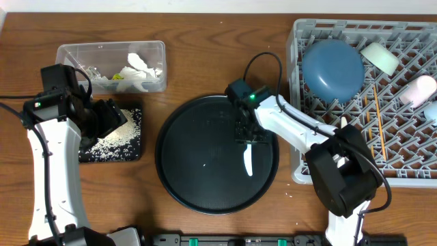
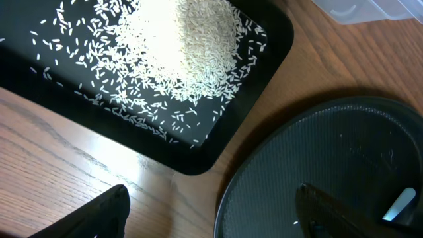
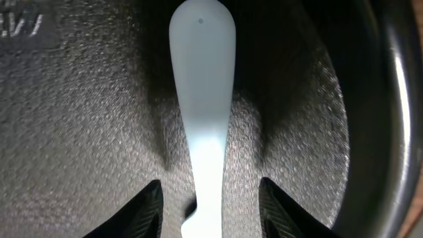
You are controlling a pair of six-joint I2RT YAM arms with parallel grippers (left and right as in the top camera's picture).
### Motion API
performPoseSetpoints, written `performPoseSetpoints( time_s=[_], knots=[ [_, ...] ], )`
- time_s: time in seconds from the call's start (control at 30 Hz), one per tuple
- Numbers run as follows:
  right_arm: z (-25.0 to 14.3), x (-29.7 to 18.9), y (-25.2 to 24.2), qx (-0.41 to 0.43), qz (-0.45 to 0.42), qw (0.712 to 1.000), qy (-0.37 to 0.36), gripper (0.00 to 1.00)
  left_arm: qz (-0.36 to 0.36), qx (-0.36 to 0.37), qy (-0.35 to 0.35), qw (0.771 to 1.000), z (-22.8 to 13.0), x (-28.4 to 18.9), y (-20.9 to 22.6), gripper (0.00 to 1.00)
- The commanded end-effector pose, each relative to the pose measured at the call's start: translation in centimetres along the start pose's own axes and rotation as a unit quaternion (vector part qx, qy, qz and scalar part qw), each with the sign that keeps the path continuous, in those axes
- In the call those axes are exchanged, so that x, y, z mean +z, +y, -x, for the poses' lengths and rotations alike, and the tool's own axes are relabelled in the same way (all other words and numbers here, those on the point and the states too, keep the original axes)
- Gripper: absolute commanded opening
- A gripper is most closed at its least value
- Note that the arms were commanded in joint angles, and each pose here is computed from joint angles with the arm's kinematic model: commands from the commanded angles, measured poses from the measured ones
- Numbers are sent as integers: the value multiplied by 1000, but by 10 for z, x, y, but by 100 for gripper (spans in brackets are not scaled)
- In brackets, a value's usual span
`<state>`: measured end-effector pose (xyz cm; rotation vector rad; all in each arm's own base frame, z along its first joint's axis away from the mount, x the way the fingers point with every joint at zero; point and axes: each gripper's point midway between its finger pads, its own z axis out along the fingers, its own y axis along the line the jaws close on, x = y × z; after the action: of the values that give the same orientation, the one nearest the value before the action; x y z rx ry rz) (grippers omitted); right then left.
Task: Sort waste into correct bins and load items into the dishwasher rack
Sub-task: 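Grasp the white plastic spoon handle with the right gripper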
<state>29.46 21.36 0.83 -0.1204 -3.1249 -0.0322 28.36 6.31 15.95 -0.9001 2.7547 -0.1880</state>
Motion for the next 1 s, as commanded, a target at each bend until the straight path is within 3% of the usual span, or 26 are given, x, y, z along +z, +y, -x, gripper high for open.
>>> performPoseSetpoints(
  time_s=[0.0,0.2,0.6,0.97],
  knots=[
    [-12,13,-2,-4,-17,1000,6,42,2,-4,3,1000,-1,1,2,81],
    [-17,28,-9,-5,-20,1000,3,36,3,-4,3,1000,-1,1,2,81],
    [-19,33,-17,-4,-35,999,1,2,3,-4,3,1000,-2,1,2,81],
    [-16,23,-15,-24,-32,999,-2,1,3,-4,3,1000,-1,1,2,81]
  ],
)
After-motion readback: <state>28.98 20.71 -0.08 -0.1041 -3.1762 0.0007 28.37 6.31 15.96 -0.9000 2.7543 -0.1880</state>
